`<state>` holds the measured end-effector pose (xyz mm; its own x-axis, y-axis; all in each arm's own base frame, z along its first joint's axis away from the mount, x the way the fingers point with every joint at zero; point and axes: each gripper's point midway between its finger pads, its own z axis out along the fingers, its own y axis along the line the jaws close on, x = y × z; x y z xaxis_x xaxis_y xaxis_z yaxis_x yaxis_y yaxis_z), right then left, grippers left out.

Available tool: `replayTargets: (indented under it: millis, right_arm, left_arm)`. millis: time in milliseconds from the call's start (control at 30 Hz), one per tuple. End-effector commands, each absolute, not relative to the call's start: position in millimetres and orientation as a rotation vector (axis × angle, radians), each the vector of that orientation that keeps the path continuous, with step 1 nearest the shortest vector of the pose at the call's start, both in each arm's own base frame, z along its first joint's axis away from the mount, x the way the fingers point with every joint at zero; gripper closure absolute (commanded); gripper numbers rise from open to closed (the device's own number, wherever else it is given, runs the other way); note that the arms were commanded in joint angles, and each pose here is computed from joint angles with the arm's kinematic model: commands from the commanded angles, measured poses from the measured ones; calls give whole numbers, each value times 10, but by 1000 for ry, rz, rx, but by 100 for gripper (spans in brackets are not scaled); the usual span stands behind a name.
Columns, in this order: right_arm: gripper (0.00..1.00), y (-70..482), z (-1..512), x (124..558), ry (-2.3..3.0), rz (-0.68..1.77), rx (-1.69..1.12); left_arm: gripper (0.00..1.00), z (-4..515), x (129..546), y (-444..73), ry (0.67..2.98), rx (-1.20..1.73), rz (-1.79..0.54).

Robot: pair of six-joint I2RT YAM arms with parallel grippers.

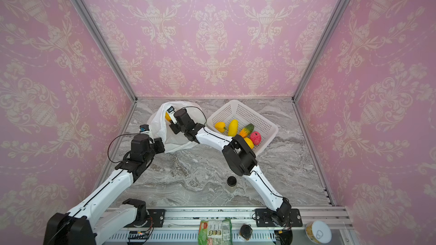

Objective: Untie the knot of the plastic bag and take out the fruit
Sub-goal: 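Grasp the yellow mango-shaped fruit inside the bag with the right gripper, then lift the yellow fruit out of the bag and carry it over the basket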

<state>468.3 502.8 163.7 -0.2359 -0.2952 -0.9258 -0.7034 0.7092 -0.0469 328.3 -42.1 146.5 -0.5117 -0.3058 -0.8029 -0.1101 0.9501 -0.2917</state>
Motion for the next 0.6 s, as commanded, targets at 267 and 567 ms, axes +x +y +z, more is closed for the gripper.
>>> replayTargets:
  millis: [267,567]
  right_arm:
    - [100,4632,2432,3797,1697,662,-800]
    - [100,4127,2361,3262,1721,733,-797]
  left_arm:
    - [100,1520,3286,-379,2095,-303,-230]
    - [100,1462,3284,-372,2117,-311,-222]
